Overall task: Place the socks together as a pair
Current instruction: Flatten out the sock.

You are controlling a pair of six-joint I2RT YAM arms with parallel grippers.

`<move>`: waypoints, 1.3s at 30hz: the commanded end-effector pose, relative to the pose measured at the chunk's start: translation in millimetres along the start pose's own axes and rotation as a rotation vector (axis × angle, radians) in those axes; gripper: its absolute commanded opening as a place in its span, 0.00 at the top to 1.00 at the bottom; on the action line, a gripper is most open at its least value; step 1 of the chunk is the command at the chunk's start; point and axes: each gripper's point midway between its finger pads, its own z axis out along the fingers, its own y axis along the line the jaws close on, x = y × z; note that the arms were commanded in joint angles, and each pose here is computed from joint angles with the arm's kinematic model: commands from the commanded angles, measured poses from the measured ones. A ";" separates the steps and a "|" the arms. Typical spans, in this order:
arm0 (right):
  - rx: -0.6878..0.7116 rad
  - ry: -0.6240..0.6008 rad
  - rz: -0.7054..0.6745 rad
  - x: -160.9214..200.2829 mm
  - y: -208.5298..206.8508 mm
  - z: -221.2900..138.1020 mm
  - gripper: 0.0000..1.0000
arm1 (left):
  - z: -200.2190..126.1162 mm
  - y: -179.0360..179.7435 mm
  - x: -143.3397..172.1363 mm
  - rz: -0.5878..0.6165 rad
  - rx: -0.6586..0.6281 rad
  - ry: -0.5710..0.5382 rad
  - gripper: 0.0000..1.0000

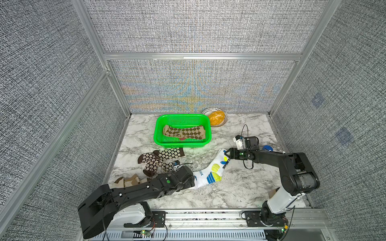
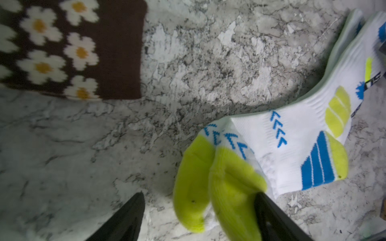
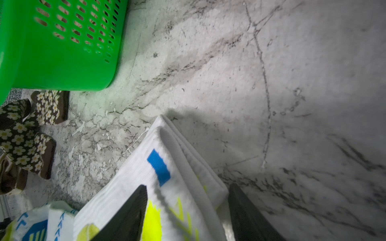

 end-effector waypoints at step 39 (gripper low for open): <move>-0.006 -0.114 0.094 -9.1 49.8 -66.8 1.00 | -17.5 -45.1 -5.4 0.136 0.163 0.024 0.98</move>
